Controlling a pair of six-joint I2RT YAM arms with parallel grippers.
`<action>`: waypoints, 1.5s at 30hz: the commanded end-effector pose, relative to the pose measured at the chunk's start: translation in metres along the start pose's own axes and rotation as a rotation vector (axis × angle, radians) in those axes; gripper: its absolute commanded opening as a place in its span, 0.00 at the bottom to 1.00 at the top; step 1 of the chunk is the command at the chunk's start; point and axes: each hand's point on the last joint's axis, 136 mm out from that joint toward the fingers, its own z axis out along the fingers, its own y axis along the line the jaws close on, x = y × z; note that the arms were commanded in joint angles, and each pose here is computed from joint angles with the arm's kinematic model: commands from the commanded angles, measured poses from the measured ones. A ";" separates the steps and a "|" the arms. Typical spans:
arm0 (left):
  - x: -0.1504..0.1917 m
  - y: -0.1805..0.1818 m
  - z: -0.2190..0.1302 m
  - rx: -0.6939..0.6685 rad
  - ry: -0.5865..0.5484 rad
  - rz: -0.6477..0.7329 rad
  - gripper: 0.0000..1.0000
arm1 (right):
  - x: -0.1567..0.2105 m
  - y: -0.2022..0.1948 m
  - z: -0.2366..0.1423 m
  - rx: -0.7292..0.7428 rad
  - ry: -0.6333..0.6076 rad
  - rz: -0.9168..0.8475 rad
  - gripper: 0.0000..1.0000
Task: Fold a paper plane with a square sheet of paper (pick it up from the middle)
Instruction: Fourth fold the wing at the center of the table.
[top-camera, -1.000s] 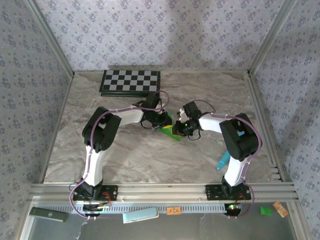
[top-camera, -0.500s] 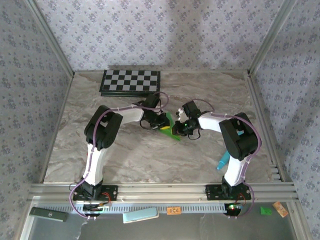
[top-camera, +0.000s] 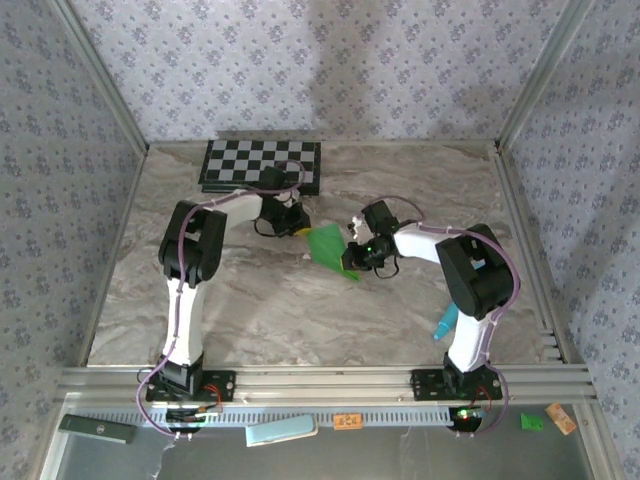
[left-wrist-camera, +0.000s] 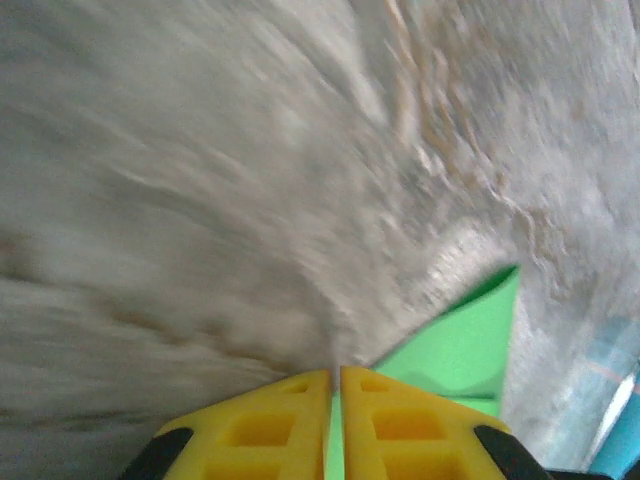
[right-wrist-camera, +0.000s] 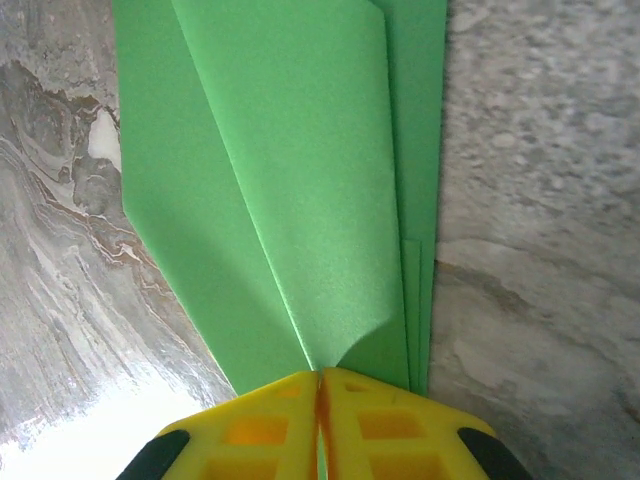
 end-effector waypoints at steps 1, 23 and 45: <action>-0.022 0.021 -0.027 -0.118 -0.085 0.025 0.13 | 0.042 -0.017 0.017 0.083 0.165 0.016 0.12; 0.059 -0.017 -0.030 0.048 -0.077 -0.022 0.12 | -0.001 0.031 0.039 0.006 0.132 -0.077 0.12; 0.077 0.039 0.000 -0.173 0.017 -0.104 0.05 | -0.034 0.066 0.028 -0.070 0.048 -0.126 0.12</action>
